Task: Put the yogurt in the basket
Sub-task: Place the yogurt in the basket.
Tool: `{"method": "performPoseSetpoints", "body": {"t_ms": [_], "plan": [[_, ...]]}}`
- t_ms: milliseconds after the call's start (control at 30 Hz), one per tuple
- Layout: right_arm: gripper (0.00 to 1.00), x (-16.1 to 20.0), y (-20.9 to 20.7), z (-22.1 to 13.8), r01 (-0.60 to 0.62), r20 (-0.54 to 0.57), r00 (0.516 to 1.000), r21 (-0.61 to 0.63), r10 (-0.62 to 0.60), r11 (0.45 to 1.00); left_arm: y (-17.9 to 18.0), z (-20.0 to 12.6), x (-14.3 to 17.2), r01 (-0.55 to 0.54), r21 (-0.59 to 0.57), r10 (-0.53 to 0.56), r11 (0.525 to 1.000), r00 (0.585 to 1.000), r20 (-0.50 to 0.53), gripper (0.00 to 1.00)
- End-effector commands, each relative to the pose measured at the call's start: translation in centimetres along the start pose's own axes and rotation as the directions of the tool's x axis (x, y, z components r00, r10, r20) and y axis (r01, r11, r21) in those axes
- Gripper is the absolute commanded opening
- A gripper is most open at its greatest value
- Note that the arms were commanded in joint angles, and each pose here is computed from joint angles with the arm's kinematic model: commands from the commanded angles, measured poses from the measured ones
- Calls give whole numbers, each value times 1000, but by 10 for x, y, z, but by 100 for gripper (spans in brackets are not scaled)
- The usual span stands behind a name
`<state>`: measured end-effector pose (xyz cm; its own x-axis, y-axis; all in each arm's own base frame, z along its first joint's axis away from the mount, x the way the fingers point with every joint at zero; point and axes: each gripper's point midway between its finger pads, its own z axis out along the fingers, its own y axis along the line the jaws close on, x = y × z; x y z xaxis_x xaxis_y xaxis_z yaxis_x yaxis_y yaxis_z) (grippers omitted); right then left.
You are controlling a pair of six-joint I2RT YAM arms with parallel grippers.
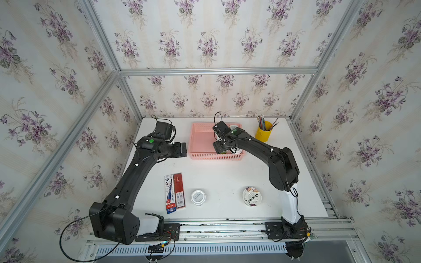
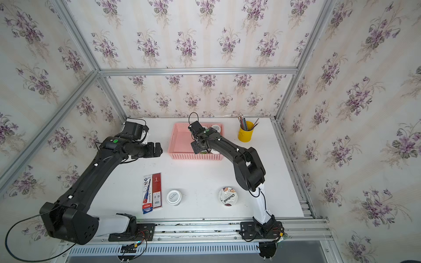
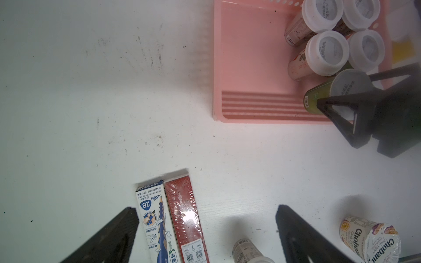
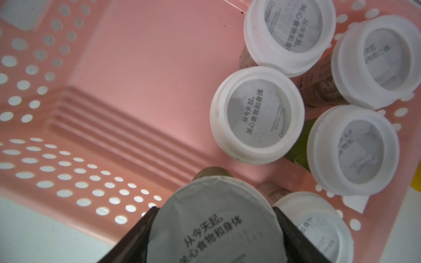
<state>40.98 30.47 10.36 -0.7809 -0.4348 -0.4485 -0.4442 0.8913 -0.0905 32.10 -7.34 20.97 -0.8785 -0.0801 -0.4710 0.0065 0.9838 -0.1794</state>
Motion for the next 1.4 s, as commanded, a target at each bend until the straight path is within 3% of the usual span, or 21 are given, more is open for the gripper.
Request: {"method": "performPoseSetpoints", "body": {"t_ms": [0, 1367], "plan": [[76, -1, 0, 4, -3, 7, 1000, 4, 3, 1000, 1, 0, -1, -8, -5, 8, 1000, 1000, -2, 99], [81, 10, -8, 24, -4, -29, 1000, 10, 4, 1000, 4, 2, -2, -9, -27, 8, 1000, 1000, -6, 99]]}}
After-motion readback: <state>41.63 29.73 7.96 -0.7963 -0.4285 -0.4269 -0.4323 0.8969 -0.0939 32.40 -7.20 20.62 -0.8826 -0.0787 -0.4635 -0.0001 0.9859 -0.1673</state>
